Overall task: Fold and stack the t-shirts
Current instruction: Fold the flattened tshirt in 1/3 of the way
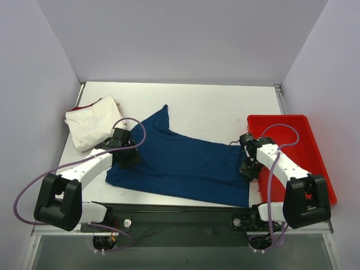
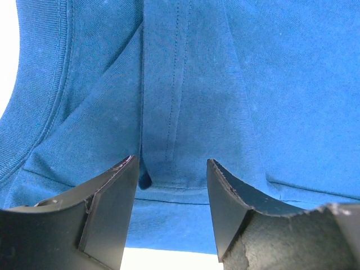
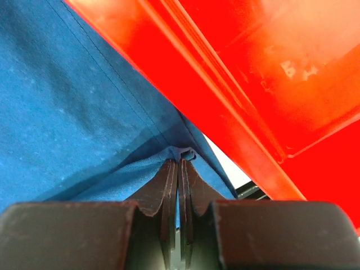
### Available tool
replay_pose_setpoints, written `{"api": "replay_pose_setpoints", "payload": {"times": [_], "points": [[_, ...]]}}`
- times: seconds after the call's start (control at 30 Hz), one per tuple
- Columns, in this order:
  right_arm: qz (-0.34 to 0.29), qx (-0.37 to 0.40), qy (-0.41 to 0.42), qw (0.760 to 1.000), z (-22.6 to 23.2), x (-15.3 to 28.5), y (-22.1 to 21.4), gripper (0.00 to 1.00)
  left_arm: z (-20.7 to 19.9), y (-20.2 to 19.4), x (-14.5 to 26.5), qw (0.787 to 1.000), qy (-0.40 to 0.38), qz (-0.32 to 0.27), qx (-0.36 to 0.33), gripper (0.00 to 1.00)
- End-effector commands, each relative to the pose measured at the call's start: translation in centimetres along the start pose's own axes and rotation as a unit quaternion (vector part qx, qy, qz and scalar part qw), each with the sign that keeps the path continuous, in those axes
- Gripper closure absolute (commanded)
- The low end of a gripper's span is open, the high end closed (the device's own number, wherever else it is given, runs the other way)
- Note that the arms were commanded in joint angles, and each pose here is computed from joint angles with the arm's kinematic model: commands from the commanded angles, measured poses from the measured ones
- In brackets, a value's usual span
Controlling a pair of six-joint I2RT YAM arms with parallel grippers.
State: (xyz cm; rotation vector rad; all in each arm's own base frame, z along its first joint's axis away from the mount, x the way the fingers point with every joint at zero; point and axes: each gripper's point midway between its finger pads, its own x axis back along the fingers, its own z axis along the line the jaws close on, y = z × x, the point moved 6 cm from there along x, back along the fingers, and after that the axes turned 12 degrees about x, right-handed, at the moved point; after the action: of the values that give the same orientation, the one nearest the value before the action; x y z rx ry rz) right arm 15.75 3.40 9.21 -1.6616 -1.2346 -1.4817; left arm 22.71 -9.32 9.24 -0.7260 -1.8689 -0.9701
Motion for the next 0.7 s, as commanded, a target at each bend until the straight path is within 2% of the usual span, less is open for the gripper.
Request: {"api": "replay_pose_setpoints", "payload": {"times": [0.0, 0.23, 0.37, 0.43, 0.53, 0.57, 0.67], "points": [[-0.010, -0.010, -0.028, 1.000, -0.4, 0.3, 0.9, 1.00, -1.7, 1.7, 0.6, 0.999, -0.030, -0.024, -0.004, 0.38], [-0.018, -0.026, -0.020, 0.999, 0.1, 0.4, 1.6, 1.00, -1.7, 1.7, 0.5, 0.999, -0.028, -0.022, -0.006, 0.38], [-0.048, -0.048, -0.004, 0.998, 0.2, 1.5, 2.3, 0.99, -1.6, 1.7, 0.4, 0.999, -0.027, -0.021, -0.006, 0.38], [-0.058, -0.060, 0.004, 0.997, 0.2, 2.0, 2.6, 0.94, -1.6, 1.6, 0.3, 0.999, -0.025, -0.019, -0.007, 0.38], [-0.067, -0.068, 0.013, 0.995, 0.0, 2.5, 2.9, 0.79, -1.6, 1.6, 0.3, 0.999, -0.026, -0.018, -0.007, 0.38], [-0.065, -0.068, 0.015, 0.995, 0.0, 2.5, 3.0, 0.71, -1.6, 1.6, 0.2, 0.999, -0.026, -0.018, -0.006, 0.37], [-0.066, -0.070, 0.017, 0.995, -0.2, 2.7, 2.9, 0.61, -1.6, 1.6, 0.1, 1.000, -0.024, -0.015, -0.005, 0.37]]}}
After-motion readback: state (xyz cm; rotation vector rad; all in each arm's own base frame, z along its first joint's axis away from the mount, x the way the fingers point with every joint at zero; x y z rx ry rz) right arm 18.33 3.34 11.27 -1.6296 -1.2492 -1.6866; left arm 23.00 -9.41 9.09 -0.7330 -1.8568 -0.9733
